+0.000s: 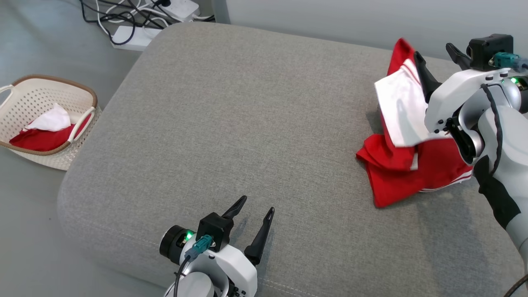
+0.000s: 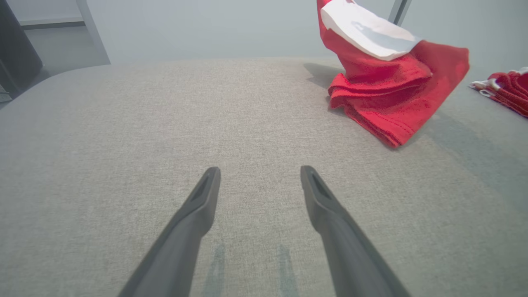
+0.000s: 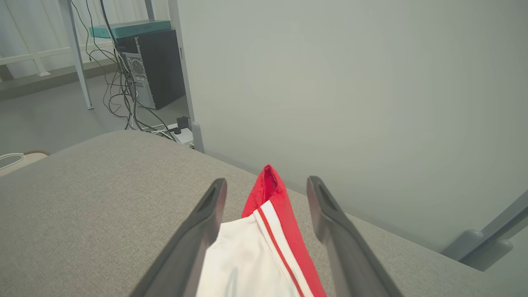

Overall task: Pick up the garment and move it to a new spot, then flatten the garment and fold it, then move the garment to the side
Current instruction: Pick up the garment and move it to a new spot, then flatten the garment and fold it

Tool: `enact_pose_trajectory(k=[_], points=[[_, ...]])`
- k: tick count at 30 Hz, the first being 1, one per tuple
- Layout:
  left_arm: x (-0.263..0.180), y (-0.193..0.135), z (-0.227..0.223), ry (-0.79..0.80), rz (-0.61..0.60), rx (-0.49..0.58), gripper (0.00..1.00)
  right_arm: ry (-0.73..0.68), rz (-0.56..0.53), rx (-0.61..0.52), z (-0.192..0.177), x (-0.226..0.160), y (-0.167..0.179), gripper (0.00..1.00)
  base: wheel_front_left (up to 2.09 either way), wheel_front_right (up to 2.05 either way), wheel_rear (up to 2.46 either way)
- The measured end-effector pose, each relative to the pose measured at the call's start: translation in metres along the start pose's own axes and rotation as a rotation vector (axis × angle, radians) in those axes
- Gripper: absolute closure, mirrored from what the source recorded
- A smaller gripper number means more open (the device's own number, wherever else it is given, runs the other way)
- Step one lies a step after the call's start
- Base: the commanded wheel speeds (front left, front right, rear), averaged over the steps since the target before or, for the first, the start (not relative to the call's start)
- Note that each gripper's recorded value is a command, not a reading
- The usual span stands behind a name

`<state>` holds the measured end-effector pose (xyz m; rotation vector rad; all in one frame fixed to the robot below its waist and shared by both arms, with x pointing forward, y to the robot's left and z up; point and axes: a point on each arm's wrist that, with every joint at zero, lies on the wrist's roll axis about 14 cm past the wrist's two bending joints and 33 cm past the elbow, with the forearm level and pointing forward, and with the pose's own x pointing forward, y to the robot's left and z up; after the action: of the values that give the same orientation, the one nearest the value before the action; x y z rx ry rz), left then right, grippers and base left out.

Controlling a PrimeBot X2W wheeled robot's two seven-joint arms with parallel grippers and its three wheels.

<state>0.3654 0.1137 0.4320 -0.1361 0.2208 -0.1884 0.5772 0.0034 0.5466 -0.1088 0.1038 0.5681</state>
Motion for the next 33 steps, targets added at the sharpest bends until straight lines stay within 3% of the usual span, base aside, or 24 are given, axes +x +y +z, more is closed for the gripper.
enact_pose_trajectory(k=[8, 18, 21, 33], points=[[0.015, -0.022, -0.004, 0.016, -0.073, 0.000, 0.00, -0.008, -0.076, 0.040, -0.029, -0.031, -0.034, 0.00, 0.00, 0.00, 0.00], [0.037, -0.060, -0.014, 0.047, -0.201, 0.006, 0.00, 0.151, -0.214, 0.201, -0.128, -0.113, -0.067, 0.00, 0.00, 0.00, 0.00], [0.040, -0.063, -0.016, 0.055, -0.216, 0.006, 0.00, 0.185, -0.210, 0.236, -0.146, -0.120, -0.060, 0.00, 0.00, 0.00, 0.00], [0.040, -0.048, -0.016, 0.057, -0.175, 0.010, 0.00, 0.188, -0.086, 0.323, -0.152, -0.096, -0.008, 0.00, 0.00, 0.00, 0.00]])
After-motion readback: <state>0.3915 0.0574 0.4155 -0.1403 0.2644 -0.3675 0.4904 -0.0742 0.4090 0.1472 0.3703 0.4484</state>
